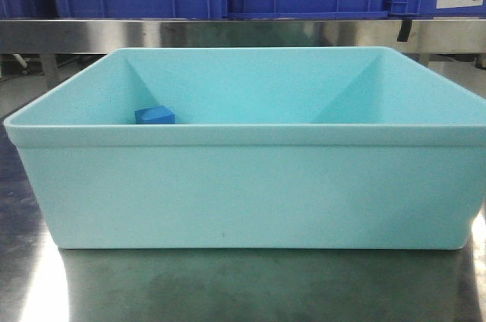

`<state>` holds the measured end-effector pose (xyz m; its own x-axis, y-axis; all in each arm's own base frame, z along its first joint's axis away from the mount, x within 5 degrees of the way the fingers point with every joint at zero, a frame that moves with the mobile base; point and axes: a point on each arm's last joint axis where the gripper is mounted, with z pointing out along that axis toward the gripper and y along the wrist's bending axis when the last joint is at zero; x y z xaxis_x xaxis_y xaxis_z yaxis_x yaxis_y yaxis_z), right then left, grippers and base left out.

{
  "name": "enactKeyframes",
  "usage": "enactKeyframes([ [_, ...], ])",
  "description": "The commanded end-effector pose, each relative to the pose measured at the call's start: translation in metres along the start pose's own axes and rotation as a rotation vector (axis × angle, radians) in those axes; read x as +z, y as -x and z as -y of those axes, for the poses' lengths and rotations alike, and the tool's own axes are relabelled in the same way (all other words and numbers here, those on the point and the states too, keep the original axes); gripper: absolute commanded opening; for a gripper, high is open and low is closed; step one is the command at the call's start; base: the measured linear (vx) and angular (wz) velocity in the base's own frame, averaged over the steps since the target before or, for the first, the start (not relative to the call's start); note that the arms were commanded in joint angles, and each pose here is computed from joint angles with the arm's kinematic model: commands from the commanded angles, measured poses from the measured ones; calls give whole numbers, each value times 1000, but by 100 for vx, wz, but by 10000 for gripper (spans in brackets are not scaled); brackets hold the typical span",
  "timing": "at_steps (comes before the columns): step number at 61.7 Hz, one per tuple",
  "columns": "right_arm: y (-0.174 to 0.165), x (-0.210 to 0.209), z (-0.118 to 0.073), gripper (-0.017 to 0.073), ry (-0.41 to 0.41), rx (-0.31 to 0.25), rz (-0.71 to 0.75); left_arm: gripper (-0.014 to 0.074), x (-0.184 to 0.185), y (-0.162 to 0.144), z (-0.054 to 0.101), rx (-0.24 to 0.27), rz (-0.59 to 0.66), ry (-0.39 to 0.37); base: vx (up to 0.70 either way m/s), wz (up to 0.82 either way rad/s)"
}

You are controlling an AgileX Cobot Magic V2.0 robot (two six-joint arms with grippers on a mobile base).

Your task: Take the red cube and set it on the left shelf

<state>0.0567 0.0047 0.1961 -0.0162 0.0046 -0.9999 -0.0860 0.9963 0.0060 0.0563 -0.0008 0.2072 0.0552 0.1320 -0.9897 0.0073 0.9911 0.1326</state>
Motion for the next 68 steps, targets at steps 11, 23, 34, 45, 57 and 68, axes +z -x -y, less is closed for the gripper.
enactKeyframes([
  [11, 18, -3, 0, 49, 2, -14, 133, 106, 0, 1, 0, -5, 69, 4, 0, 0],
  [23, 18, -3, 0, 49, 2, -14, 133, 106, 0, 1, 0, -5, 69, 4, 0, 0],
  [34, 18, -3, 0, 49, 2, -14, 133, 106, 0, 1, 0, -5, 69, 4, 0, 0],
  [45, 17, -3, 0, 49, 1, -16, 127, 106, 0, 1, 0, -5, 69, 4, 0, 0],
  [57, 17, -3, 0, 49, 1, -16, 127, 106, 0, 1, 0, -5, 69, 4, 0, 0],
  [68, 17, -3, 0, 49, 1, -16, 127, 106, 0, 1, 0, -5, 69, 4, 0, 0],
])
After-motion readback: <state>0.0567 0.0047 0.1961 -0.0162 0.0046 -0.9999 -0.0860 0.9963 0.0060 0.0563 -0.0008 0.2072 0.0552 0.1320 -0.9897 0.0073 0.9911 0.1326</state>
